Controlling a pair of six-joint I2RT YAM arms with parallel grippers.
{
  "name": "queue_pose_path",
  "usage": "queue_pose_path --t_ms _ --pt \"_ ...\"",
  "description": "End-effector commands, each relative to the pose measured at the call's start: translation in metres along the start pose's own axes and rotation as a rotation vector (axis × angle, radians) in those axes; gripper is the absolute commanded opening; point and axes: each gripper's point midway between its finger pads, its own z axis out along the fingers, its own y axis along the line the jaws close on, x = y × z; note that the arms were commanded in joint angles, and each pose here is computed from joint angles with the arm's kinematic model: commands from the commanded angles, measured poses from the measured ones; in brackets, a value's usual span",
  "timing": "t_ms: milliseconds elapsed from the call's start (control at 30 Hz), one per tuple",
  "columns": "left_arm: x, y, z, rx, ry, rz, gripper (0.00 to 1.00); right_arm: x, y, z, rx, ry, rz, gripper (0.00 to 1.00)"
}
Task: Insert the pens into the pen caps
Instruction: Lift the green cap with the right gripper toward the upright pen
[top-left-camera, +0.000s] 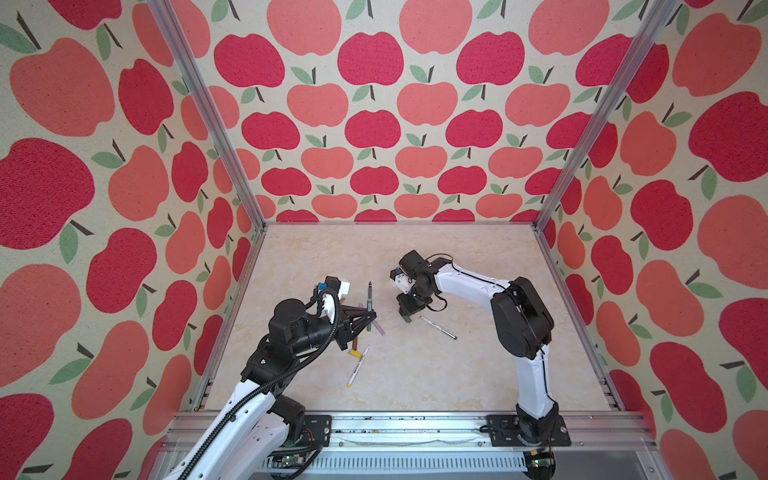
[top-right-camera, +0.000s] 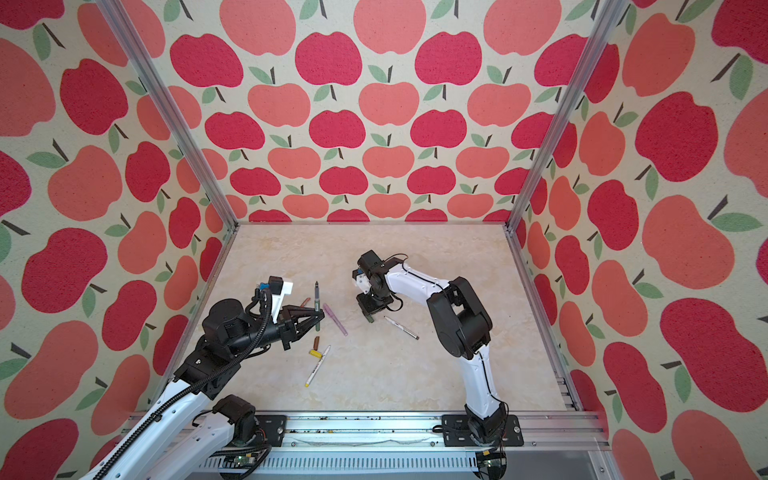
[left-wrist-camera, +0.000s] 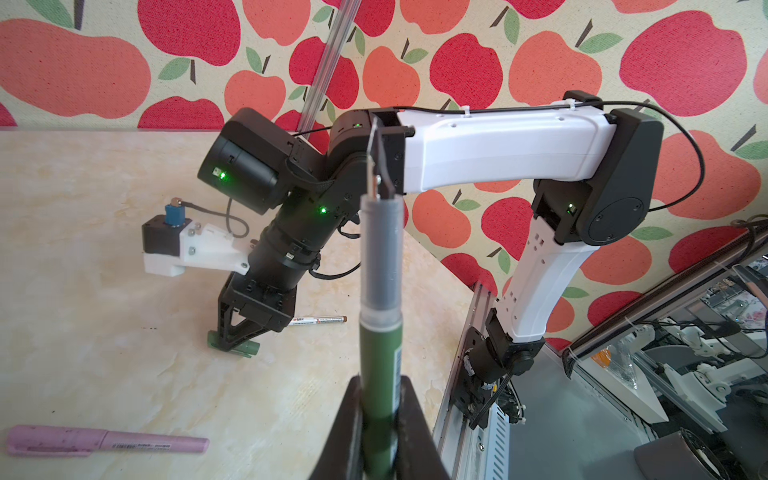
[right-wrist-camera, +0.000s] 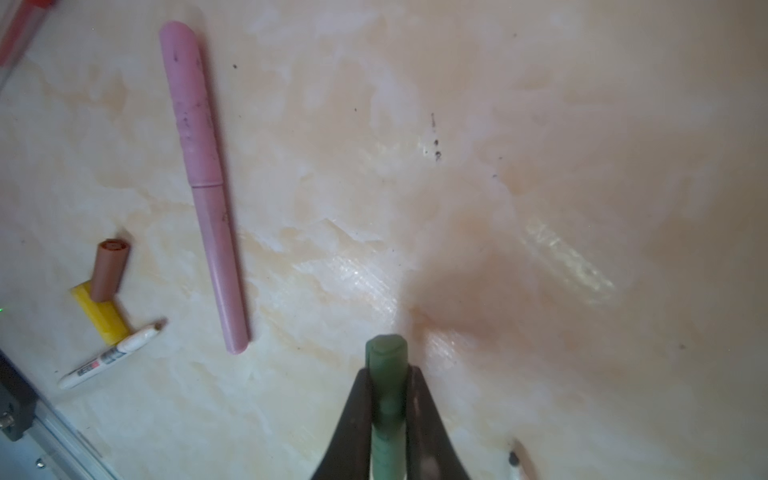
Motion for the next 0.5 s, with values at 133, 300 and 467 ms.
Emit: queue_pose_path --t_ms 133,300,467 --pt "-0.003 0.003 0.006 0.002 -0.005 -0.01 0.0 -0.026 0.011 -0.059 -0.092 -0.217 0.069 0.07" --pt "0.002 0.004 0.018 0.014 0.031 -0.012 0.0 -0.041 0.016 -0.108 -0.129 -0.395 0.094 0.06" --pt "0.007 0.003 0.031 0.025 0.057 -0.004 0.0 -0.053 0.017 -0.163 -0.175 -0.596 0.128 0.04"
